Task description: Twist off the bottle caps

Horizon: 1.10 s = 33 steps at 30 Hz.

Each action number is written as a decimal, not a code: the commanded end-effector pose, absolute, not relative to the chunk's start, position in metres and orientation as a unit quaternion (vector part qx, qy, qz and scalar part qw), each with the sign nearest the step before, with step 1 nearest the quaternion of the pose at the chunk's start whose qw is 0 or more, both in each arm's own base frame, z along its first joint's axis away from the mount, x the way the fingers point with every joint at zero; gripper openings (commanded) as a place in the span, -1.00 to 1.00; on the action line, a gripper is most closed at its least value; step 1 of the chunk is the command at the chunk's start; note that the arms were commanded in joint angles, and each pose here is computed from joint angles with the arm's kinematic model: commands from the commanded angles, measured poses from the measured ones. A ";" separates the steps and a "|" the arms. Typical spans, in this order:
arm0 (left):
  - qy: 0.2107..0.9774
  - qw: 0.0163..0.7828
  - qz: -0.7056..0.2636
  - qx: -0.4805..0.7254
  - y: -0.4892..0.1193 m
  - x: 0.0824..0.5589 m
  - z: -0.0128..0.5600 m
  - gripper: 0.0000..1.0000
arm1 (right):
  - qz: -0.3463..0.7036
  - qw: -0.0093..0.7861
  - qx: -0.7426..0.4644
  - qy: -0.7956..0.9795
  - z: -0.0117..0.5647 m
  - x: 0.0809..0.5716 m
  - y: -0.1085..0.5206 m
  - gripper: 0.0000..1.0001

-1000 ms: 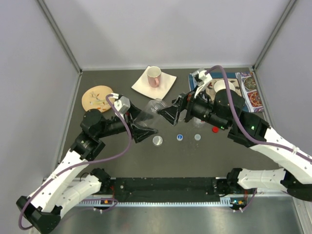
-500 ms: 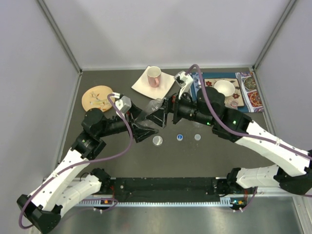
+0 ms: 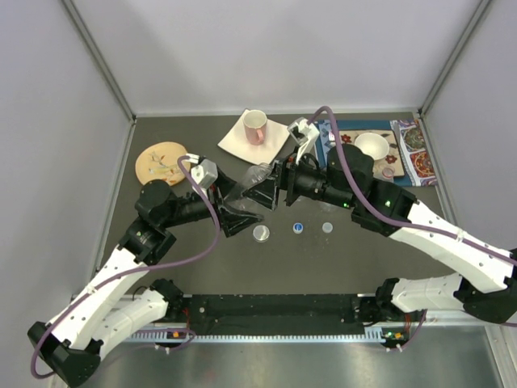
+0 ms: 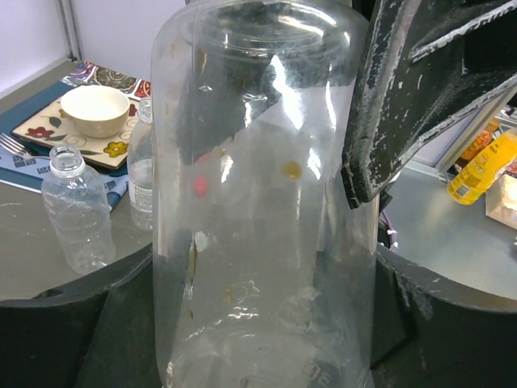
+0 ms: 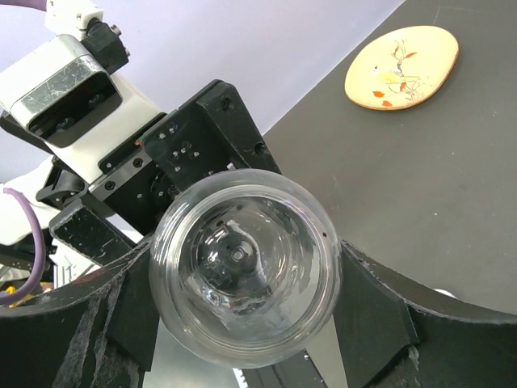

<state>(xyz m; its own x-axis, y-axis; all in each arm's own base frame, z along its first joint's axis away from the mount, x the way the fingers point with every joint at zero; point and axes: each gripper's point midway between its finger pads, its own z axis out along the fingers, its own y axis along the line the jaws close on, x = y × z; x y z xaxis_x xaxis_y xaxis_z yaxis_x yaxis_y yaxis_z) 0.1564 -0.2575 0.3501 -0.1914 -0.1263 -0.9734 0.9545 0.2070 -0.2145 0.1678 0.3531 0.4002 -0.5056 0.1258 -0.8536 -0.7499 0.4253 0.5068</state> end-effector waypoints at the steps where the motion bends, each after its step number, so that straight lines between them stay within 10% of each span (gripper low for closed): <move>1: 0.551 0.559 -0.507 0.357 -0.255 0.159 0.376 0.65 | 0.504 0.469 -0.221 0.691 0.420 0.165 0.346 0.02; 3: 0.562 0.566 -0.496 0.342 -0.251 0.164 0.376 0.98 | 0.504 0.473 -0.221 0.688 0.423 0.164 0.344 0.00; 17: 0.723 0.656 -0.211 0.046 -0.112 0.216 0.320 0.98 | 0.322 0.592 -0.203 0.710 0.415 0.234 0.321 0.00; 33: 0.751 0.633 -0.187 -0.022 -0.075 0.190 0.282 0.98 | 0.123 0.557 -0.212 0.794 0.262 0.334 0.373 0.03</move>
<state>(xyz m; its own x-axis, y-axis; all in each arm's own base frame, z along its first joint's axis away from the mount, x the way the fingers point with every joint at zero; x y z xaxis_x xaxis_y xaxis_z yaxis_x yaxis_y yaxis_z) 0.1911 -0.0819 0.2857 -0.1980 -0.2574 -0.9458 0.2362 0.9239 -0.3009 0.3053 0.3704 0.2580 -0.3052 -0.2425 -0.9209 -0.5378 0.8420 -0.0435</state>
